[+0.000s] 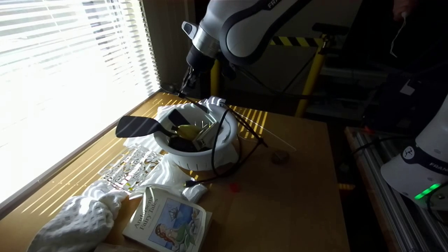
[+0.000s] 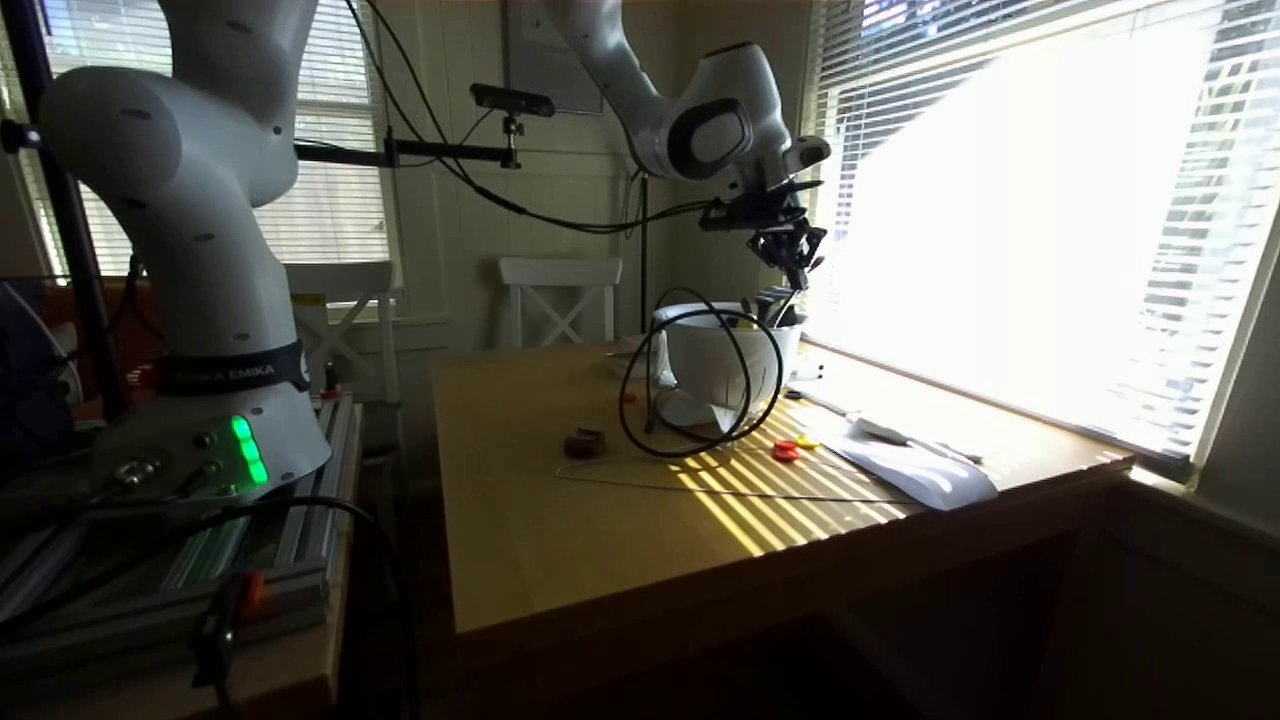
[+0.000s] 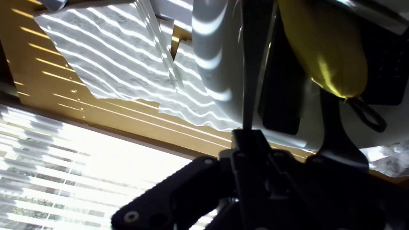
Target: Put the black remote, the stapler and the silver spoon inside the white colander
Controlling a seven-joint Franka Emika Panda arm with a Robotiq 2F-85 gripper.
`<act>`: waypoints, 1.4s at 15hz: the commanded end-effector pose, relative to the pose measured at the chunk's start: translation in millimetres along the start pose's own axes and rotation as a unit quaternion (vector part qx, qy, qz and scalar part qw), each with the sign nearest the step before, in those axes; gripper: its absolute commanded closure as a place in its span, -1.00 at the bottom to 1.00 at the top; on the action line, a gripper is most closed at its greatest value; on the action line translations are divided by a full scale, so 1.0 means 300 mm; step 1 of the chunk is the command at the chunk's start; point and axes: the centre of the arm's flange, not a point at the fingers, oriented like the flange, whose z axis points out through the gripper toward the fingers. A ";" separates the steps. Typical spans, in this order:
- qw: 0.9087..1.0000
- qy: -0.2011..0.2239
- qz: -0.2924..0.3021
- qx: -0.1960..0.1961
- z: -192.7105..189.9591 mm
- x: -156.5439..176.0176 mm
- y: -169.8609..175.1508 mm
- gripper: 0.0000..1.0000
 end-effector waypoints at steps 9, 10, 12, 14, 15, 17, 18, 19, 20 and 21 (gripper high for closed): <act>0.999 -0.026 -0.022 0.027 -0.056 -0.213 -0.146 -0.38; 0.999 -0.023 -0.035 0.026 -0.080 -0.244 -0.172 -0.51; 0.998 -0.006 -0.068 0.015 -0.130 -0.310 -0.227 -0.80; 0.995 0.012 -0.098 0.003 -0.175 -0.381 -0.289 -0.99; 0.992 0.027 -0.120 -0.005 -0.199 -0.419 -0.319 -1.00; 0.983 0.062 -0.171 -0.021 -0.256 -0.487 -0.392 -1.00; 0.977 0.077 -0.196 -0.021 -0.277 -0.533 -0.427 -1.00; 0.971 0.092 -0.218 -0.023 -0.309 -0.567 -0.473 -1.00; 0.964 0.105 -0.242 -0.025 -0.337 -0.610 -0.524 -1.00; 0.956 0.112 -0.269 -0.024 -0.360 -0.660 -0.575 -1.00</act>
